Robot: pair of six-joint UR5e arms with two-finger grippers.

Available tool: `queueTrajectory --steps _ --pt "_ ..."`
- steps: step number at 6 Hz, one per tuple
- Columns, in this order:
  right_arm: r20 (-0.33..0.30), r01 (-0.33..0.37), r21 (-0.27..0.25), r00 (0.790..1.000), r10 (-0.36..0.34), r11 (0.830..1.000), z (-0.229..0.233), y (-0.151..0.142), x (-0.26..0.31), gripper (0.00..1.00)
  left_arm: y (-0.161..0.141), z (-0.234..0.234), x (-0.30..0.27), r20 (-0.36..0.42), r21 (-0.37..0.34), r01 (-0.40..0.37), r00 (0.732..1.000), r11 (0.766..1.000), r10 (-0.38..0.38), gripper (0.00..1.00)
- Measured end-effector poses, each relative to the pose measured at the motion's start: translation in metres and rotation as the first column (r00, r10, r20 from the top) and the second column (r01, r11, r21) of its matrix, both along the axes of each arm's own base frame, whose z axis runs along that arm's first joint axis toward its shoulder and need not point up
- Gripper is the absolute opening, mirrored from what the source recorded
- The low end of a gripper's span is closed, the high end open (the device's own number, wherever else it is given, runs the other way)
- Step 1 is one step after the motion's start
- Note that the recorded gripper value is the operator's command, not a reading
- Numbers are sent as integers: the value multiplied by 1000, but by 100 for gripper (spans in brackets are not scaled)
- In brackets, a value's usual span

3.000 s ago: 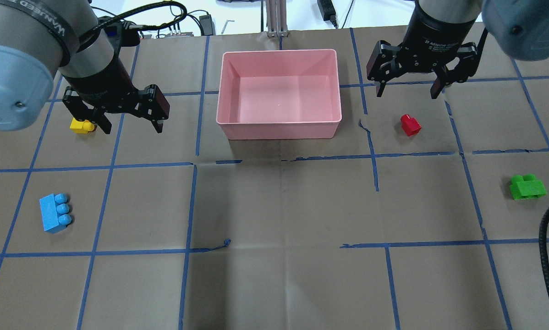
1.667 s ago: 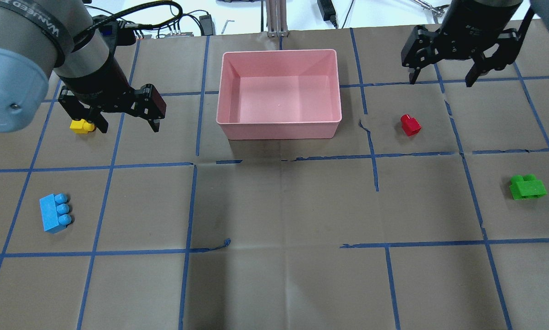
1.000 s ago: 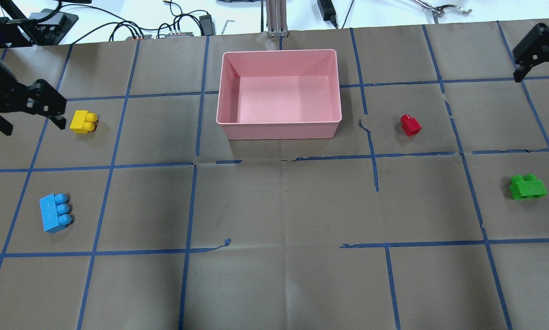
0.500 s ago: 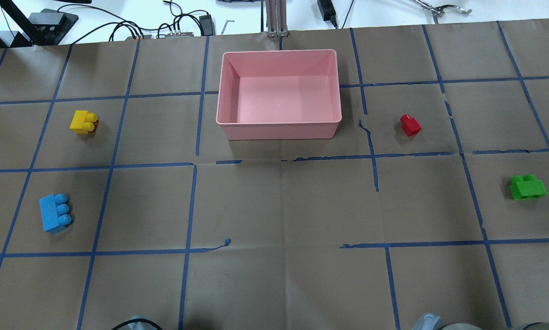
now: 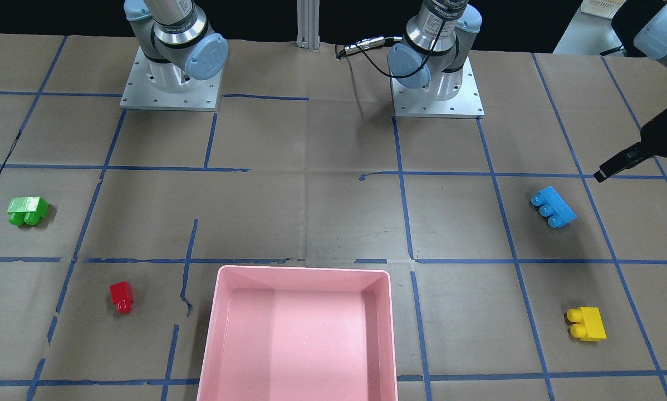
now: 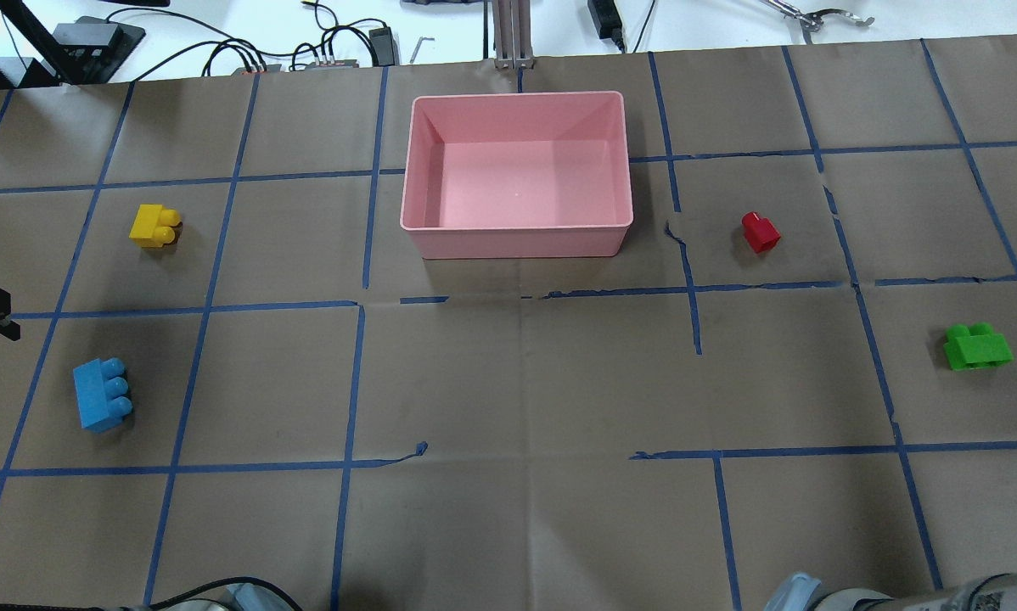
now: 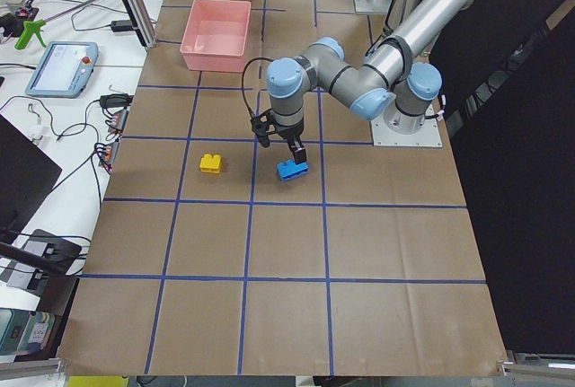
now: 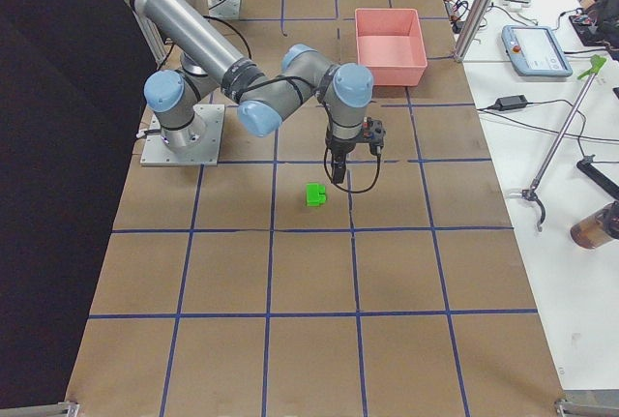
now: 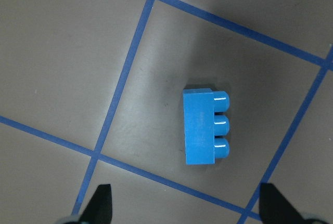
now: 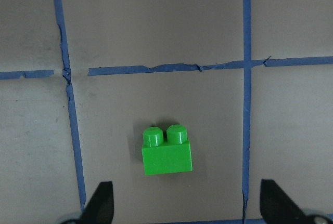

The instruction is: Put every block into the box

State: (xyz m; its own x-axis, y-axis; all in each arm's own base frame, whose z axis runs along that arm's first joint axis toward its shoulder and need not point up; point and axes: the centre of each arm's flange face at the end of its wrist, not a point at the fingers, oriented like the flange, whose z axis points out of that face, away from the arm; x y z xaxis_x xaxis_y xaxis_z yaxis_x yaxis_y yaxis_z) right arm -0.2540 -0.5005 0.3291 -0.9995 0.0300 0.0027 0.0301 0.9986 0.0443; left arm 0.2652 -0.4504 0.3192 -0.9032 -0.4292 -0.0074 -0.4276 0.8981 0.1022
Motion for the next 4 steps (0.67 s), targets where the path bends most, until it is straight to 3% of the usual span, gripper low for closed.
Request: queueTrajectory --steps 2,4 --pt "32 -26 30 999 25 999 -69 5 4 100 -21 -60 5 -66 -27 -76 995 997 74 99" --pt "44 -75 33 996 73 997 -109 11 10 100 -36 -92 -10 -56 22 -123 991 992 124 99"
